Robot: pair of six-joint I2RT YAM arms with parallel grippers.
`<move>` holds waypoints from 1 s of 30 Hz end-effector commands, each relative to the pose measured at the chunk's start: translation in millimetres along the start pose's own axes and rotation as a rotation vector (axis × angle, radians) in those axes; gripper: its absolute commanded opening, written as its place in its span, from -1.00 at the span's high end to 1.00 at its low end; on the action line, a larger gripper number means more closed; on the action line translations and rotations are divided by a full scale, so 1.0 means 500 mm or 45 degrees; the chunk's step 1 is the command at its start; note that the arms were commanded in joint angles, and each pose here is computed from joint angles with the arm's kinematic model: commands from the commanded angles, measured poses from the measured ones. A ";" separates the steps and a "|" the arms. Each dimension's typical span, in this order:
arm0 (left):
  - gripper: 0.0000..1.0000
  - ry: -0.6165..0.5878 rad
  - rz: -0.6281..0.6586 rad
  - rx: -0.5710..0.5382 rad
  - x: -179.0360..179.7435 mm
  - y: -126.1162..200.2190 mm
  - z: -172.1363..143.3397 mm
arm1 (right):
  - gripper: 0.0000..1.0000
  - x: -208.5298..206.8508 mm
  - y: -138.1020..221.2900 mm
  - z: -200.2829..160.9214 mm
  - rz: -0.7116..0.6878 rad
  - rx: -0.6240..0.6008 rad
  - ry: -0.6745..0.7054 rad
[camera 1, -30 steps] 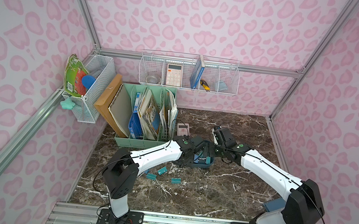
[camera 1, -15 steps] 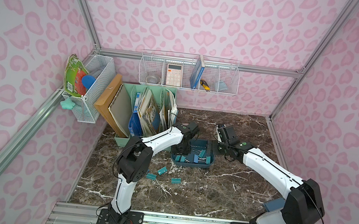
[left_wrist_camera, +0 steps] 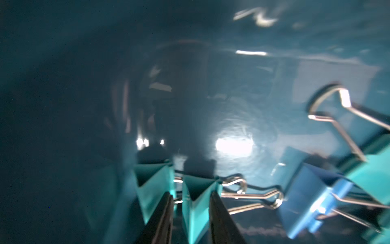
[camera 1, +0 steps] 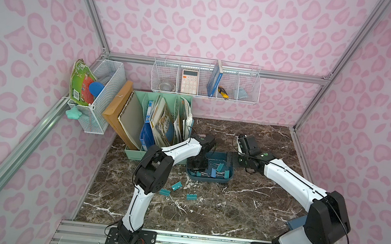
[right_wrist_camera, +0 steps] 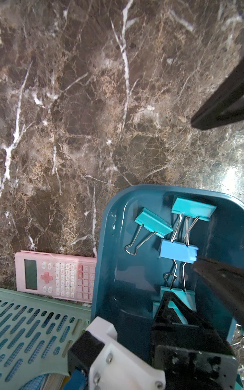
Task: Take out the binder clips from the storage box
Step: Pick up the binder clip from the storage box.
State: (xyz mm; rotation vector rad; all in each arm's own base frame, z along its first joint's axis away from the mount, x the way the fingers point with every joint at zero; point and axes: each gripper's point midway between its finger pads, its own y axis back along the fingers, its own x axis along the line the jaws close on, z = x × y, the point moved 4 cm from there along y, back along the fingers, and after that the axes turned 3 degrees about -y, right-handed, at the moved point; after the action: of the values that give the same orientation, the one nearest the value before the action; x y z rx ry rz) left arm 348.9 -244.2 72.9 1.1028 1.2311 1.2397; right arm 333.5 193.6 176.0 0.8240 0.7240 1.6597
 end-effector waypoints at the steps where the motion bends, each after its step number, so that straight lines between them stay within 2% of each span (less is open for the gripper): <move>1: 0.31 -0.012 -0.046 -0.060 -0.020 0.003 0.034 | -0.99 0.002 0.001 0.010 0.010 -0.016 0.004; 7: 0.31 -0.017 -0.066 -0.183 -0.037 0.007 0.095 | -0.99 0.006 -0.007 0.011 0.019 -0.003 0.004; 12: 0.31 -0.023 -0.083 -0.220 -0.038 0.027 0.123 | -0.99 0.008 -0.010 0.012 0.021 0.003 0.011; 18: 0.31 -0.016 -0.088 -0.185 -0.015 0.067 0.077 | -0.99 0.013 -0.013 0.011 0.044 0.003 0.016; 21: 0.34 0.021 -0.118 -0.112 -0.007 0.075 0.040 | -0.99 0.020 -0.017 0.011 0.074 0.006 0.021; 26: 0.50 0.040 -0.140 0.033 -0.009 0.057 -0.024 | -0.99 0.024 -0.022 0.013 0.088 0.007 0.031; 30: 0.58 0.035 -0.126 0.067 -0.014 0.035 -0.033 | -0.99 0.026 -0.025 0.009 0.100 0.015 0.040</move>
State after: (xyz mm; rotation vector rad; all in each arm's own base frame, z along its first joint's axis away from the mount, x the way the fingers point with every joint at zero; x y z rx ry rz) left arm 337.3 -249.7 94.5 1.0376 1.2842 1.1691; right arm 339.9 205.4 168.3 0.8568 0.7410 1.7146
